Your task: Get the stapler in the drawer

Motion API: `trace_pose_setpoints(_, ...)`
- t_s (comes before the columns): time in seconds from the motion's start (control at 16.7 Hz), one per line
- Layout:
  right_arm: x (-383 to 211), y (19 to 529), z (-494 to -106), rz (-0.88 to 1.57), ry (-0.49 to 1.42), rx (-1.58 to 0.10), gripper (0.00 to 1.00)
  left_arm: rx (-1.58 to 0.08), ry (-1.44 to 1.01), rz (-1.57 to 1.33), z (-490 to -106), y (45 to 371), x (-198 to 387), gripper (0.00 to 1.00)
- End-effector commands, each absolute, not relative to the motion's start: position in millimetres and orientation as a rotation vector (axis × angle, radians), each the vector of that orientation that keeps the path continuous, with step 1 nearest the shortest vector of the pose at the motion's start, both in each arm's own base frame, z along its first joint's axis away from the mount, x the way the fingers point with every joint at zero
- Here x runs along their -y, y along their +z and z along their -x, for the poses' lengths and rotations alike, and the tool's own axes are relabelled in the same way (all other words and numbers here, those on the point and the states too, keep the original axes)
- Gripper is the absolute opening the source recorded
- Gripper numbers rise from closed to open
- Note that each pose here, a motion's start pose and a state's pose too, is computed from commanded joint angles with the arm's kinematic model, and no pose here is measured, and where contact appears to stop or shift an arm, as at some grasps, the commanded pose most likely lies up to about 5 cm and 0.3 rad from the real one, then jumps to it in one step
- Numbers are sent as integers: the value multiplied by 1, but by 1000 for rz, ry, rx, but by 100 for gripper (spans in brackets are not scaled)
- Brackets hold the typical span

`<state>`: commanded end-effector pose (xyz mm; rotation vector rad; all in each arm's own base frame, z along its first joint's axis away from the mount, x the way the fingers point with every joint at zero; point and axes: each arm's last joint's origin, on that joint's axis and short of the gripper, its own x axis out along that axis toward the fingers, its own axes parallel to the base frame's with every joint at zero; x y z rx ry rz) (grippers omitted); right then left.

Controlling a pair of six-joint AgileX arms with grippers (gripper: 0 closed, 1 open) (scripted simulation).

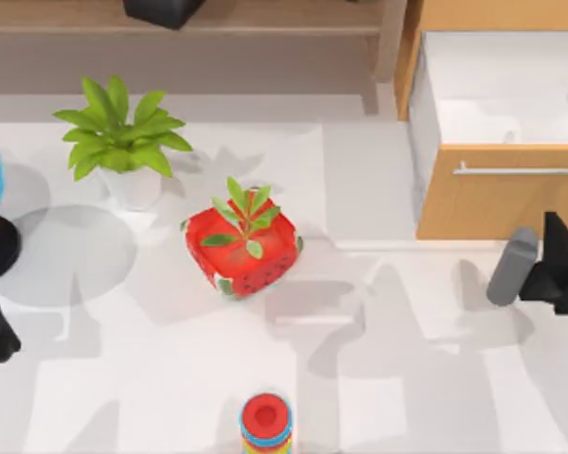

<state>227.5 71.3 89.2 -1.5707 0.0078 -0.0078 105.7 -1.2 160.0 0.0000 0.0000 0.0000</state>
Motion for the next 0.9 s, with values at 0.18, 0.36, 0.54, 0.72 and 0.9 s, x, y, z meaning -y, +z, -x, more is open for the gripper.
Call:
trace_pose_setpoints(0.18, -71, 89, -228, 1571, -8, -8, 100, 0, 0, 0, -106, 160, 1, 100)
trace_pose_setpoints(0.36, -72, 89, -232, 1570, -6, -8, 100, 0, 0, 0, -106, 160, 1, 100)
trace_pose_setpoints(0.54, -71, 89, -246, 1571, -8, -8, 100, 0, 0, 0, -106, 160, 1, 100)
trace_pose_setpoints(0.72, -71, 89, -253, 1571, -8, -8, 100, 0, 0, 0, -106, 160, 1, 100)
trace_pose_setpoints(0.9, -71, 89, -253, 1571, -8, -8, 92, 0, 0, 0, -106, 160, 1, 100)
